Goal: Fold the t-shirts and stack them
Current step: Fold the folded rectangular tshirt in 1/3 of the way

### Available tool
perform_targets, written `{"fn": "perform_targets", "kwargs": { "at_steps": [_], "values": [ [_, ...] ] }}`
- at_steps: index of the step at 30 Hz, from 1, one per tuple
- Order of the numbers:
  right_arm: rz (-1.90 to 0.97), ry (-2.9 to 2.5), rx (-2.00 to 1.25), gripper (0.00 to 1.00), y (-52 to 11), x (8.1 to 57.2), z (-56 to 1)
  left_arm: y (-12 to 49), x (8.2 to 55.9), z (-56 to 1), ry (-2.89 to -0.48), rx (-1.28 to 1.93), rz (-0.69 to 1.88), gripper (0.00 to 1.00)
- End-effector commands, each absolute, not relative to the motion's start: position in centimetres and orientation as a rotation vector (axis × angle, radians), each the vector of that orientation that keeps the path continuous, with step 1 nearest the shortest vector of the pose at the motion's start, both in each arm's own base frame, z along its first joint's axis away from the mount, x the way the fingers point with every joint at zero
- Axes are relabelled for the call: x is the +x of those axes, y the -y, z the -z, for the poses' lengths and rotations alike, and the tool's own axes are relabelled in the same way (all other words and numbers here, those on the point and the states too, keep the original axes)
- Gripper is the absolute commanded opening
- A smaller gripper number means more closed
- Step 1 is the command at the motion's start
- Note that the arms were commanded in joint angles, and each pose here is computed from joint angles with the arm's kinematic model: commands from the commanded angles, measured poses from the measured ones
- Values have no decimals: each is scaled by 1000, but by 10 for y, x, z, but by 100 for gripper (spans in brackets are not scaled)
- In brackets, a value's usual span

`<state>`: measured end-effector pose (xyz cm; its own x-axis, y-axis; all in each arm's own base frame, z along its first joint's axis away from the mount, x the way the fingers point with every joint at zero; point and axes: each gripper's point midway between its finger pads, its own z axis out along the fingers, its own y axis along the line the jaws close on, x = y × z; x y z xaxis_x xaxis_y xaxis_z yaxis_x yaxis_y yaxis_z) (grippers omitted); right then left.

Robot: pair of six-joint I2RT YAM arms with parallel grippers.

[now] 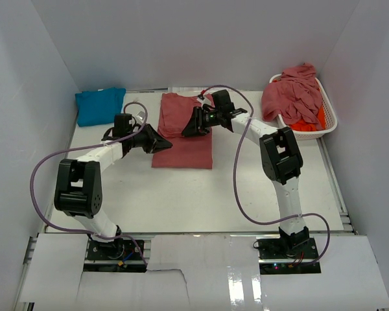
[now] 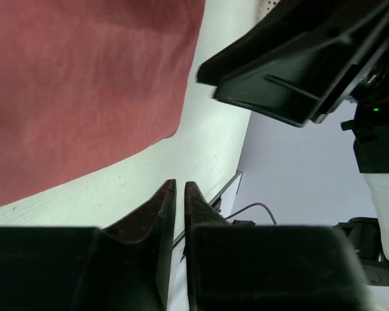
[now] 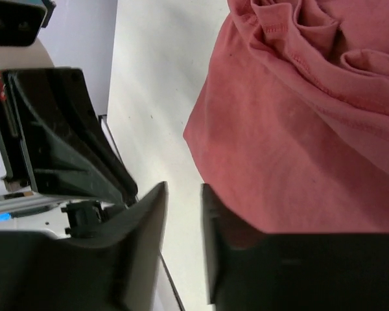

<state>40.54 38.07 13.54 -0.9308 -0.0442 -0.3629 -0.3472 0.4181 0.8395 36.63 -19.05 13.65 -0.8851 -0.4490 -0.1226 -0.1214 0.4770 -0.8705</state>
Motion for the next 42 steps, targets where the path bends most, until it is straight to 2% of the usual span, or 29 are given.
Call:
{"fn": "perform_targets", "kwargs": {
  "at_steps": [1,2,3,11,26,42],
  "values": [
    [-1546,-2354,-350,30,-397,414,-139,204,368,-143,-2349,-339,1430,21],
    [-1547,-2356,-349,8,-398,414,-137,206,369,-133,-2371,-344,1433,9],
    [-1550,-2361,-348,8,-401,413,-133,209,369,-129,-2380,-326,1433,1],
    [-1525,-2364,-325,8,-404,414,-118,219,382,-105,-2400,-298,1424,0],
    [-1532,-2356,-338,8,-434,413,-82,217,396,-49,-2479,-299,1255,0],
    [-1431,-2333,-353,8,-428,421,-41,211,348,-23,-2584,-408,1149,0]
  ]
}}
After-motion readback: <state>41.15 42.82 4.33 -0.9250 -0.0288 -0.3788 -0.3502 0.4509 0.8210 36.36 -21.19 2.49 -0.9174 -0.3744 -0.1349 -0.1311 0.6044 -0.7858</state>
